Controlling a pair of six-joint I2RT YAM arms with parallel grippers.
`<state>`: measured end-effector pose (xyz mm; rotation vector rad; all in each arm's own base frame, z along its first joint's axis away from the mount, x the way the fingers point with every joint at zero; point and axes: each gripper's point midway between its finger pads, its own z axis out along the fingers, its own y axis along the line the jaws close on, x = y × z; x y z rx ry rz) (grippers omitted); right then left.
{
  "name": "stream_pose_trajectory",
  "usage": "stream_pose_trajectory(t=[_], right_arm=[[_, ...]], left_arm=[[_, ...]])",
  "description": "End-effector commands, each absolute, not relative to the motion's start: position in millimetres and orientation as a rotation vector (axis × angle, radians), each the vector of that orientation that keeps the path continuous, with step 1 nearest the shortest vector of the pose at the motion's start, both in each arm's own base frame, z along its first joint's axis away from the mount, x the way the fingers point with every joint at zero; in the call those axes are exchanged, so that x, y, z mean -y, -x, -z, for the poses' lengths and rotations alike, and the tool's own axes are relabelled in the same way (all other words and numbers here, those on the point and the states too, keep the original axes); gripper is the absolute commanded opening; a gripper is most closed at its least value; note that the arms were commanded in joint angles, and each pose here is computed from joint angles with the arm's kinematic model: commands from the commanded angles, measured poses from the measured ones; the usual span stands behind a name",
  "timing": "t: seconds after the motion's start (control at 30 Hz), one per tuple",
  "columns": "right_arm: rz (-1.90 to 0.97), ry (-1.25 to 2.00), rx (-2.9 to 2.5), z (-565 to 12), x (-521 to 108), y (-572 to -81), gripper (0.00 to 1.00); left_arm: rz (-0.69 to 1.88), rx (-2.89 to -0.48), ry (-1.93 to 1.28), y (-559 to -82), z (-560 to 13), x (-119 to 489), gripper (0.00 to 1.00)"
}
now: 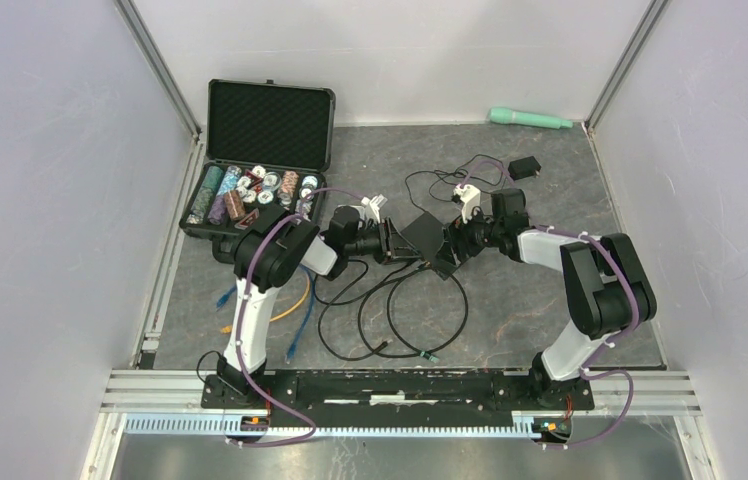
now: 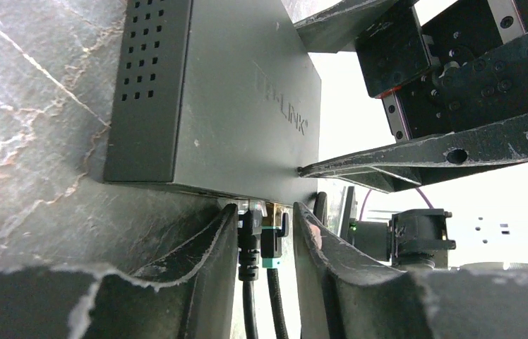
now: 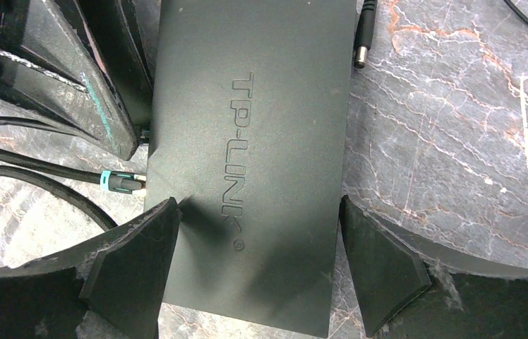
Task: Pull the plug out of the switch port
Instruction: Pull the connector from the switch port.
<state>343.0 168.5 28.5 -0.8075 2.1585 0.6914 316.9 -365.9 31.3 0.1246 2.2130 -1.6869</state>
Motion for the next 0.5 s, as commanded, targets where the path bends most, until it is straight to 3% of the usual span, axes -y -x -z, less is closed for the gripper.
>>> stream_pose_trajectory(t=[0.0, 0.2, 0.4, 0.47], right_arm=[[-0.644, 0.811, -2.25, -6.6, -157.3, -335.7, 0.88], [-0.646, 0.813, -2.259, -4.3, -156.9, -335.7, 0.88], [-0.643, 0.809, -2.268, -1.9, -155.9, -336.2, 0.88], [-0.645, 0.81, -2.27, -1.5, -156.2, -336.4, 0.88]], left_arm=[[1.664, -2.286, -0.108, -308.4, -3.5, 352.1, 0.4], [1.696, -2.268, -0.131, -306.2, -1.8, 350.2, 0.38], [1.74, -2.224, -0.178, -302.9, -3.4, 351.5, 0.44], [1.737, -2.228, -0.18, -302.1, -0.8, 351.0, 0.41]])
